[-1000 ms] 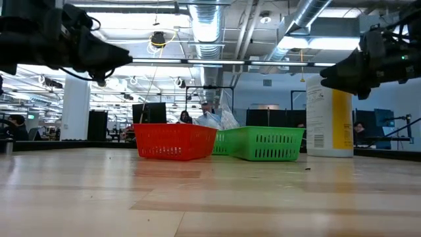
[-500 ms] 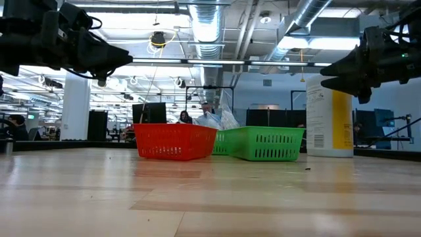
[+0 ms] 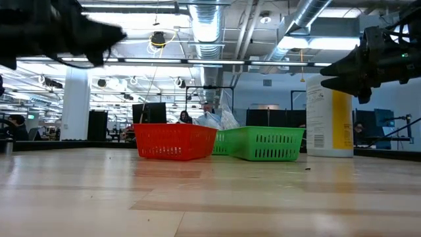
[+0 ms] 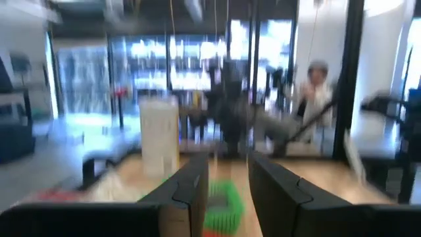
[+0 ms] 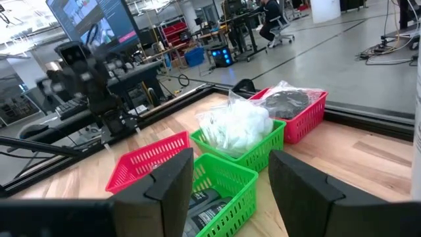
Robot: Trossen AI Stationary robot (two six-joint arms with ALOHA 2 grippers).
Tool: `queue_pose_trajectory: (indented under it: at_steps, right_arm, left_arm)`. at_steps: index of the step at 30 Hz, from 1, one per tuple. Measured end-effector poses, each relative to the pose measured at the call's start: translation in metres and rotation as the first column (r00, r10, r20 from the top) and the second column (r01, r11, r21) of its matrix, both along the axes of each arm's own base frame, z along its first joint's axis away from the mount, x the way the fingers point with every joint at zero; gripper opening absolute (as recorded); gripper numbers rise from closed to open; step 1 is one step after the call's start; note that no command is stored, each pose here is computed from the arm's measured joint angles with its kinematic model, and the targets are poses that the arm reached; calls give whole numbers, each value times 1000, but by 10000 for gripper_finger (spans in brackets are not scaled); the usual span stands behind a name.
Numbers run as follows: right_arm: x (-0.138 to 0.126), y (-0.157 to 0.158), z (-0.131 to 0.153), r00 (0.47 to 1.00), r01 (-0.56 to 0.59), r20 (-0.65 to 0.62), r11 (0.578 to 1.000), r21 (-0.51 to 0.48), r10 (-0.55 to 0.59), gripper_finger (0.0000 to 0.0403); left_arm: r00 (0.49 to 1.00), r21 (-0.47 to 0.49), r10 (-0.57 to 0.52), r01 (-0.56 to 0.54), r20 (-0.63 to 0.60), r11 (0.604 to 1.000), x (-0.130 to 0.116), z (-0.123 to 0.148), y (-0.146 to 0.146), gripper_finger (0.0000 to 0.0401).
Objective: Pick & Place Travel size toiletries
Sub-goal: Return to Home Position
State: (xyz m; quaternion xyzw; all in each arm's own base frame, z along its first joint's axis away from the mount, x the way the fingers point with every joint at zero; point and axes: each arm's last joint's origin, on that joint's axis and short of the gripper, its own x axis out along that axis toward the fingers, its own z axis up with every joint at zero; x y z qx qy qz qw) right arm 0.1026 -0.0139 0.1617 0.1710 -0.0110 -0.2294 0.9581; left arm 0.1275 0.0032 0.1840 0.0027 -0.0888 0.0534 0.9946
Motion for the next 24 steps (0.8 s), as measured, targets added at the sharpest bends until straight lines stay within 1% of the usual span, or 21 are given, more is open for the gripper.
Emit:
queue_pose_trajectory:
  at_steps: [4,9,13,24]
  right_arm:
    - [0,0,0,1000,0,0,1000,0,0,186]
    - [0,0,0,1000,-1,0,1000,0,1,186]
    - [0,0,0,1000,-1,0,1000,0,1,186]
    - [0,0,0,1000,-1,0,1000,0,1,186]
  left_arm:
    - [983,0,0,0,185,1000,-16,18,0,99]
    - [950,0,1,-1,312,1000,-30,30,0,99]
    - [939,0,1,-1,345,1000,-33,32,0,99]
    - [947,-1,2,-2,320,1000,-30,30,0,99]
